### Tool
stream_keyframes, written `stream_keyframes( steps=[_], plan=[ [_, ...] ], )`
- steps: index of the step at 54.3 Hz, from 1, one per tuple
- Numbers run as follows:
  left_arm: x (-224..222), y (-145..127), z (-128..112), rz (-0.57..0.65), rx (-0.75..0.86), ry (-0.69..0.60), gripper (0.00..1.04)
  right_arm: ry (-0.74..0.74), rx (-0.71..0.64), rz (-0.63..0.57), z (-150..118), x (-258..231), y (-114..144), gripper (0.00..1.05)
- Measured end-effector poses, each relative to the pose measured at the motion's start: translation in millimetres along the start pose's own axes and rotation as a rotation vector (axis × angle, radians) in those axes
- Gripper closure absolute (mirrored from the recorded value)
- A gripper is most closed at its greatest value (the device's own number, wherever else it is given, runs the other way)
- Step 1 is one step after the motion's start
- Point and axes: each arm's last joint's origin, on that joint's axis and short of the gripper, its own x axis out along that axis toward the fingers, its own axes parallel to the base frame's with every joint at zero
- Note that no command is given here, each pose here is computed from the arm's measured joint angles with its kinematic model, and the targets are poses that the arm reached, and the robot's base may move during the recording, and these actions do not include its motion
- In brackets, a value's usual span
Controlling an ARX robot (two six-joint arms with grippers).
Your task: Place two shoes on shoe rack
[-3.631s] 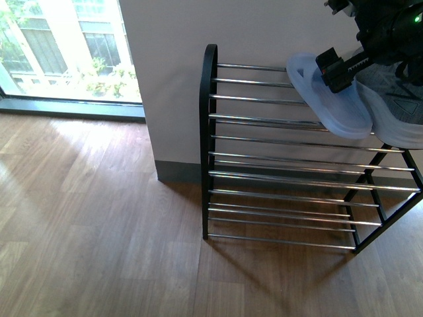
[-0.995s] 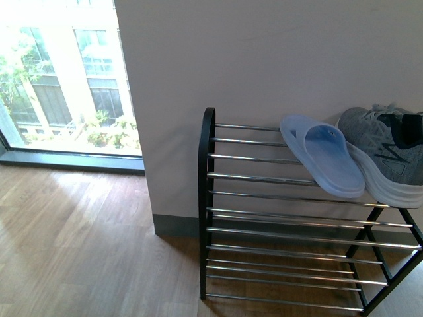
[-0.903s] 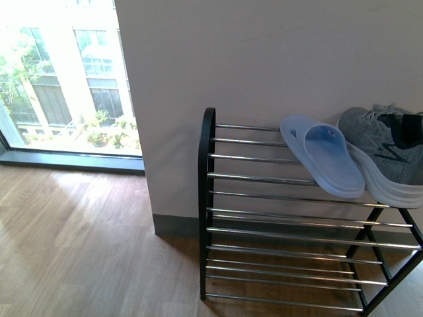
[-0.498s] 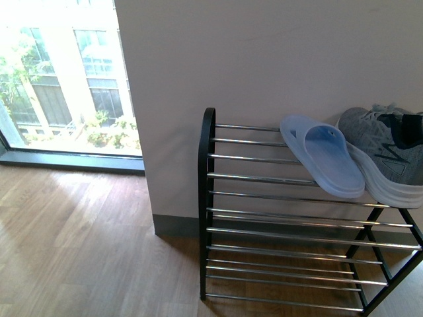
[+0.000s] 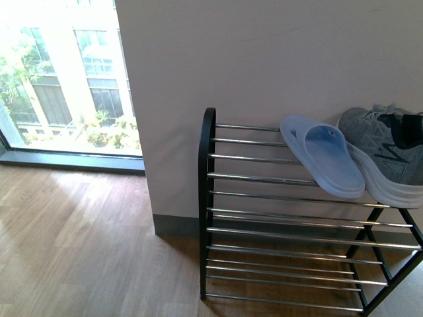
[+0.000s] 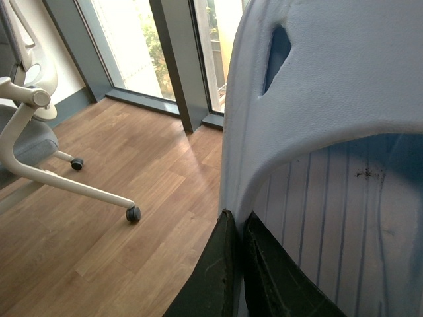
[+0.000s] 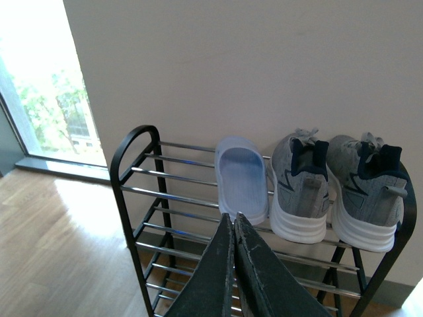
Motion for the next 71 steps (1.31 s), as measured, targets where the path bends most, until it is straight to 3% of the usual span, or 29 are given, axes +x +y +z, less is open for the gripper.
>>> stream_keyframes(
  steps=[6,11,16,23,31,41,47,59,71],
  plan=[
    [0,0,0,-0.001,0.0,0.0,1.03,0.0,0.0,0.0,0,0,0,1.02],
    [0,0,0,0.0,0.0,0.0,1.03,0.0,0.0,0.0,0,0,0,0.88],
    [0,0,0,-0.008,-0.002,0.001,1.03,0.0,0.0,0.0,0,0,0,0.69],
    [-4,-4,-4,-0.241,-0.151,0.126,1.03,0.0,0.0,0.0,0,0,0,0.39],
    [4,-27,37,-0.431,-0.387,0.168,1.03,0.0,0.001,0.0,0,0,0,0.08],
    [26,-103,70,-0.687,-0.419,0.248,1.03,0.0,0.0,0.0,0,0,0,0.09],
    [39,-133,65,-0.719,-0.395,0.288,1.03,0.0,0.0,0.0,0,0,0,0.09],
    [64,-167,47,-0.726,-0.365,0.368,1.03,0.0,0.0,0.0,0,0,0,0.09],
    [90,-208,45,-0.745,-0.294,0.398,1.03,0.0,0.0,0.0,0,0,0,0.09]
  ],
)
